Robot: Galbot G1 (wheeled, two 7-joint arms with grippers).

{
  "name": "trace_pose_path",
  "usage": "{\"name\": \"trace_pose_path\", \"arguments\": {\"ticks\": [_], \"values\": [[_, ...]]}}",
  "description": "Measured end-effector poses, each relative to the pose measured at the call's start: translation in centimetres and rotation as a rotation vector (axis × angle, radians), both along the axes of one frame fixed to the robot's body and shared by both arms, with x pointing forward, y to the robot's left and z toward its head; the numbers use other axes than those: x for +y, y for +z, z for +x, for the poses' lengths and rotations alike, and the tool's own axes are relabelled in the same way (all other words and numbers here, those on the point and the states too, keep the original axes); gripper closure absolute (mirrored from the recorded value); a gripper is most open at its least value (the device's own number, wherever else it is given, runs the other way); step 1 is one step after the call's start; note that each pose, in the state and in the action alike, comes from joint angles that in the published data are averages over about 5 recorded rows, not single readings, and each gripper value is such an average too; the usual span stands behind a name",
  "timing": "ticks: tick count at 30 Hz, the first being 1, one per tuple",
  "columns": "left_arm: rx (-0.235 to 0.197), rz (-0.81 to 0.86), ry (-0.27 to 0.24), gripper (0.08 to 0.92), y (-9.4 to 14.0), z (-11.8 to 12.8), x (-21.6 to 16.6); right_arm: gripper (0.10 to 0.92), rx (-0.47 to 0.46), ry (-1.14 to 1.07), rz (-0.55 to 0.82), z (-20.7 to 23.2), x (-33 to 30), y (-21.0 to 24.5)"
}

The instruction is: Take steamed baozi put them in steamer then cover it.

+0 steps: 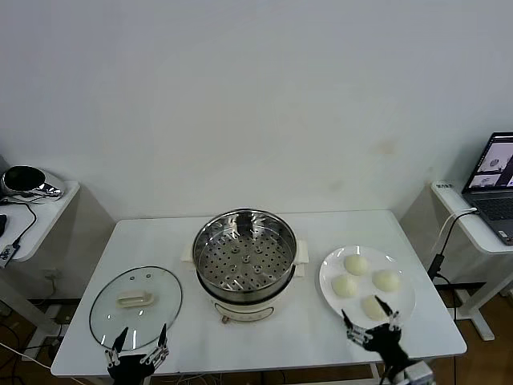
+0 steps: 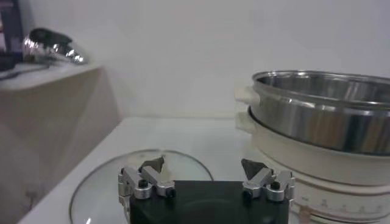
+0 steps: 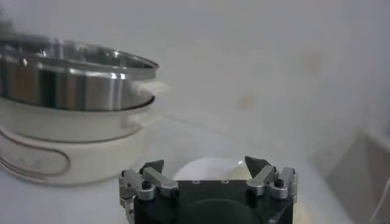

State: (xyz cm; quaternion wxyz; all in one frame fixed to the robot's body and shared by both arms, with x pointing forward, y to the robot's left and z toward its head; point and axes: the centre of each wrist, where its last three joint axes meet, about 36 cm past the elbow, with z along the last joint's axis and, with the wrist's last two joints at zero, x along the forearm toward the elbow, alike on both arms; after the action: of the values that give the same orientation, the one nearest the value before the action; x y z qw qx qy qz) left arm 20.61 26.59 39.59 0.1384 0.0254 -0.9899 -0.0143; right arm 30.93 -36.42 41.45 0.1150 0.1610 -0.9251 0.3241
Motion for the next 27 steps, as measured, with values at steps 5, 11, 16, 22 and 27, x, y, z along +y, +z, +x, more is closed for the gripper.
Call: {"name": "trace_pose_path", "arguments": {"ticks": [5,11,16,22,27], "values": [[-0.005,0.032,-0.023,0.177,0.3,0.6,0.3,0.2,0.037,0.112,-0.195,3.8,-2.7,2.5],[-0.016,0.072,-0.041,0.177,0.6,1.2,0.6,0.2,0.129,0.264,-0.425,10.2,-5.2,6.8],[-0.017,0.097,-0.048,0.177,0.7,1.4,0.9,0.2,0.229,0.338,-0.546,15.2,-6.3,9.6],[-0.024,0.115,-0.052,0.177,1.0,1.5,1.2,0.2,0.375,0.398,-0.641,19.8,-7.1,10.7],[-0.036,0.135,-0.05,0.177,1.1,2.0,1.5,0.2,0.489,0.452,-0.697,23.3,-7.1,10.7]]}}
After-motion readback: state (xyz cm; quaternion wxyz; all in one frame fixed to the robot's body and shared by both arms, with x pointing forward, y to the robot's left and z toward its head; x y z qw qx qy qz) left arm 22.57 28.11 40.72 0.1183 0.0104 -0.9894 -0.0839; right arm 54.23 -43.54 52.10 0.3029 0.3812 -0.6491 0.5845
